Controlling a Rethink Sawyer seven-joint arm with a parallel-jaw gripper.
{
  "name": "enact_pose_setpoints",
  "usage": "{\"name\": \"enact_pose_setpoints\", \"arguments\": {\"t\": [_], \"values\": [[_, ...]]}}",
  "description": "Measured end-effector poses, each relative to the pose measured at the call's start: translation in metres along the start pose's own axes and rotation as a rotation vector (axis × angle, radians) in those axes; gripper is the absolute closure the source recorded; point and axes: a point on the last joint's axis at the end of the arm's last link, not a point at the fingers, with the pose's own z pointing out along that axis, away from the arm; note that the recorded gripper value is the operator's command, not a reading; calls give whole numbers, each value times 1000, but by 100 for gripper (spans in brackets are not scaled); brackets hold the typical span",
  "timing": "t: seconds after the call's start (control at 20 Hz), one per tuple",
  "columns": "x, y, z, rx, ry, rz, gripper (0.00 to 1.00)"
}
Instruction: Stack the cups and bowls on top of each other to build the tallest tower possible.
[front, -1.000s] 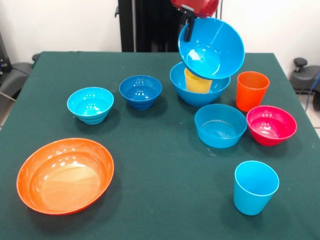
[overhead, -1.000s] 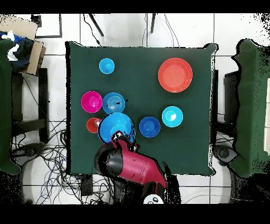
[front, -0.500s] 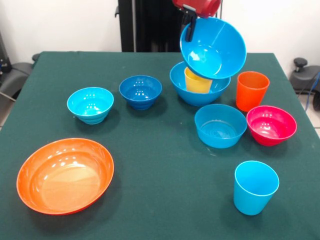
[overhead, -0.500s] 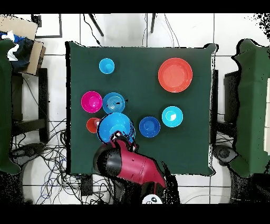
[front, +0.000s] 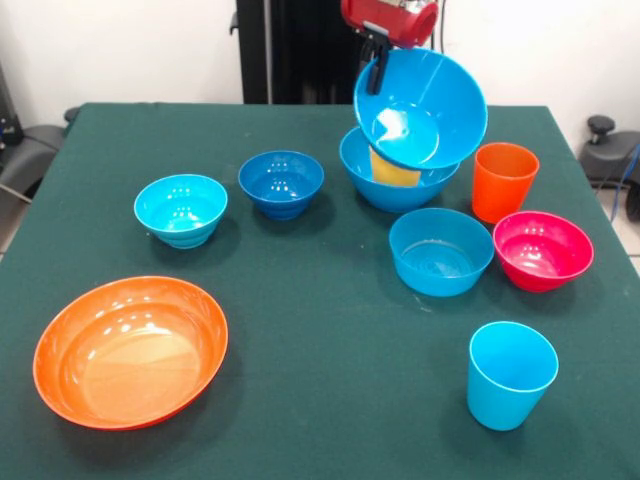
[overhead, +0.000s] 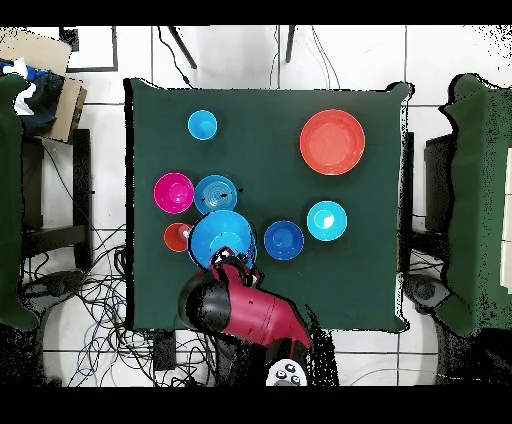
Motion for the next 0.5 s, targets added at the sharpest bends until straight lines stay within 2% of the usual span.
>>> {"name": "enact_pose_setpoints", "arguments": {"t": [0.5], "values": [[2,-1,8,1,-14,-5,100]]}}
